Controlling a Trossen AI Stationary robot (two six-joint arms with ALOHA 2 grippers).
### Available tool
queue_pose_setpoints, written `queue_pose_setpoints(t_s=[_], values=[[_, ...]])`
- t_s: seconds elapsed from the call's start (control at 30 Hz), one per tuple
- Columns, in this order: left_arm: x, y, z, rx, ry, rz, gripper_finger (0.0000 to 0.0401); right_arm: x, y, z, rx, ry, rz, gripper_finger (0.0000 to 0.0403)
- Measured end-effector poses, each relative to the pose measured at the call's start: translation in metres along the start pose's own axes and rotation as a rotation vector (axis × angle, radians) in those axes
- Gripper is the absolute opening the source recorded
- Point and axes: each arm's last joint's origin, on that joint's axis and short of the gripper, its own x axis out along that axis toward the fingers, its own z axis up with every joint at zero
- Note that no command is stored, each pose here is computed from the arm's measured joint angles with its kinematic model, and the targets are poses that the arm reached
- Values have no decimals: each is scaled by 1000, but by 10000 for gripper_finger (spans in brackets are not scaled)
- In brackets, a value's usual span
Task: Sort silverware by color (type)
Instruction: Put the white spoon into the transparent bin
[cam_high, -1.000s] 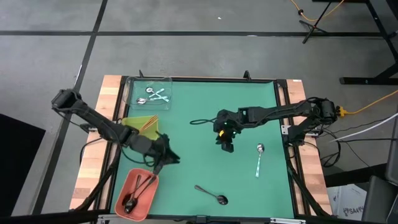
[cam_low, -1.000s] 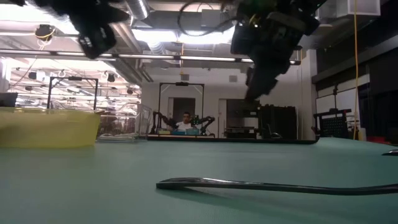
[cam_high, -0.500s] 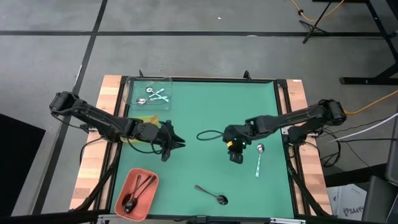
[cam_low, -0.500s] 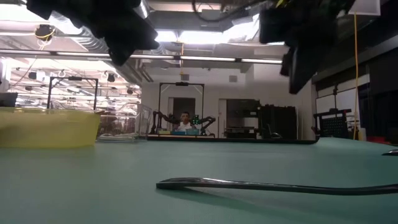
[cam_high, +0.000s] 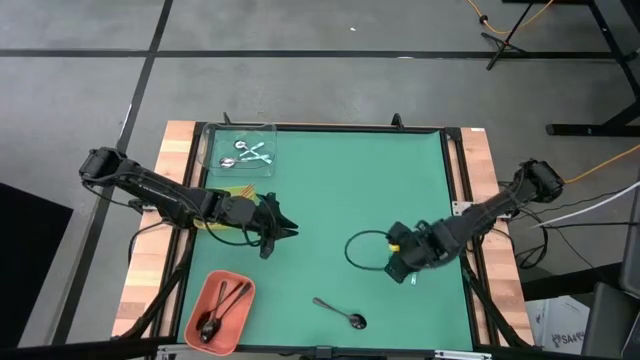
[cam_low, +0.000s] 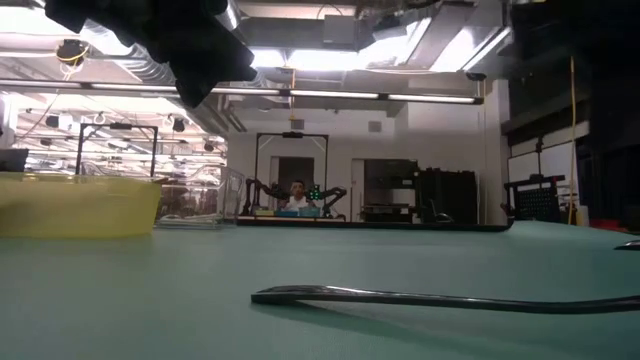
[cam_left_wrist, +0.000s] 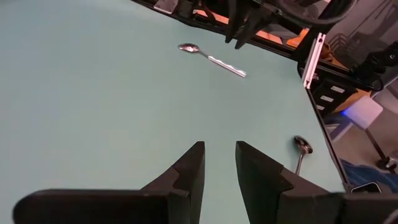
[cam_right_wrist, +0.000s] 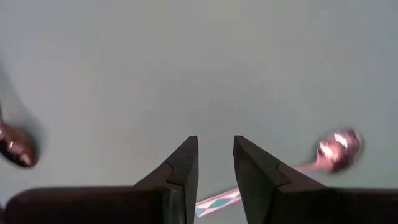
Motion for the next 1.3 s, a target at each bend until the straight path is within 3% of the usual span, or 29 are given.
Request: queue_pose_setpoints(t_s=[0.3, 0.67, 1.3], values=[[0, 0, 0, 0, 0, 0, 84, -6, 9, -45, 204, -123, -40, 92], [0, 0, 0, 0, 0, 0, 84, -2, 7, -75, 398, -166, -139, 92], [0, 0, 0, 0, 0, 0, 84, 46, 17, -89, 451, -132, -376, 92]])
